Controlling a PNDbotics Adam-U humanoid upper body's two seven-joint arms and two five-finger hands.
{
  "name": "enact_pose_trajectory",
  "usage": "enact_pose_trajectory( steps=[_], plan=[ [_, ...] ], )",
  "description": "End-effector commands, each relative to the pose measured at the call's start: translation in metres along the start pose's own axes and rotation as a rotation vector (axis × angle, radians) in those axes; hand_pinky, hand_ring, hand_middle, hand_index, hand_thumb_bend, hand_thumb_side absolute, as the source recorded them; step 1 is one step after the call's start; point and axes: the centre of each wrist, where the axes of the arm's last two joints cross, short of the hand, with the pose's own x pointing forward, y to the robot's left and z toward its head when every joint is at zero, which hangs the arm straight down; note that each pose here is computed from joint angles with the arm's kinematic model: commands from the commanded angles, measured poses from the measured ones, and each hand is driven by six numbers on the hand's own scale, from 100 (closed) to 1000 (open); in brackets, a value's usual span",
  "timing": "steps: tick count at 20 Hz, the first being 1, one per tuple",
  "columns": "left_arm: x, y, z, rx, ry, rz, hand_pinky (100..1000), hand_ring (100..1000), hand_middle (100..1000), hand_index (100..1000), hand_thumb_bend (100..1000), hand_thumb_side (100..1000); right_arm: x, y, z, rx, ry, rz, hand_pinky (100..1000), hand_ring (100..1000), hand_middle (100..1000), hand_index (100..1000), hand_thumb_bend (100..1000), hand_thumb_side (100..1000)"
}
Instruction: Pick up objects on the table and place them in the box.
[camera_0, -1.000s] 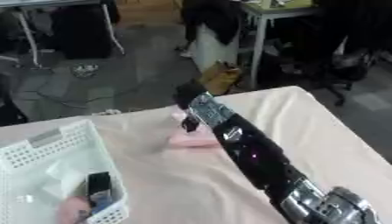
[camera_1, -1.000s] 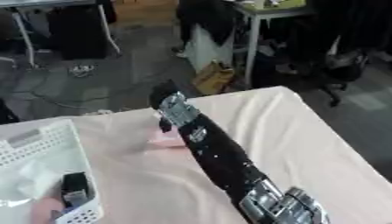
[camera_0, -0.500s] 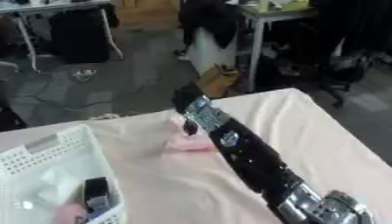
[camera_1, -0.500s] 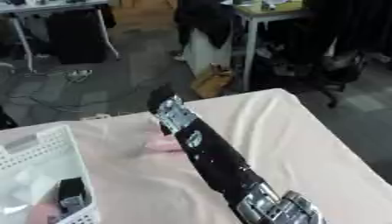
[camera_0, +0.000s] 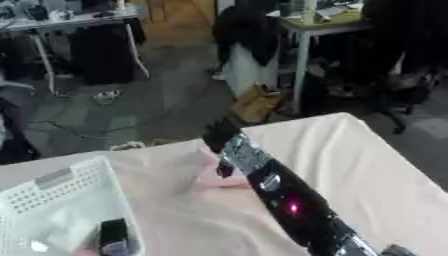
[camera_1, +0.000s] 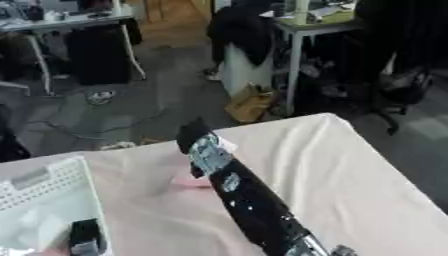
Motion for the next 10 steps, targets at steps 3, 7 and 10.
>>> enact_pose_trajectory(
  steps=[3, 7, 10],
  plan=[
    [0.0036, 0.0007, -0.0099, 0.025, -0.027, 0.007, 841, 930, 810, 857, 100, 832, -0.0066, -0.0057, 0.0000, -0.059, -0.006, -0.048, 1000, 1000, 1000, 1000, 620, 415],
    [0.0033, 0.0012, -0.0109, 0.028, -0.028, 0.002, 840, 930, 810, 855, 100, 833, -0.0064, -0.0020, -0.0002, -0.077, -0.002, -0.055, 1000, 1000, 1000, 1000, 617, 428],
    [0.0031, 0.0016, -0.0111, 0.032, -0.028, 0.000, 841, 930, 810, 855, 100, 832, -0.0073, 0.0003, -0.0005, -0.086, 0.010, -0.049, 1000, 1000, 1000, 1000, 626, 435]
  ],
)
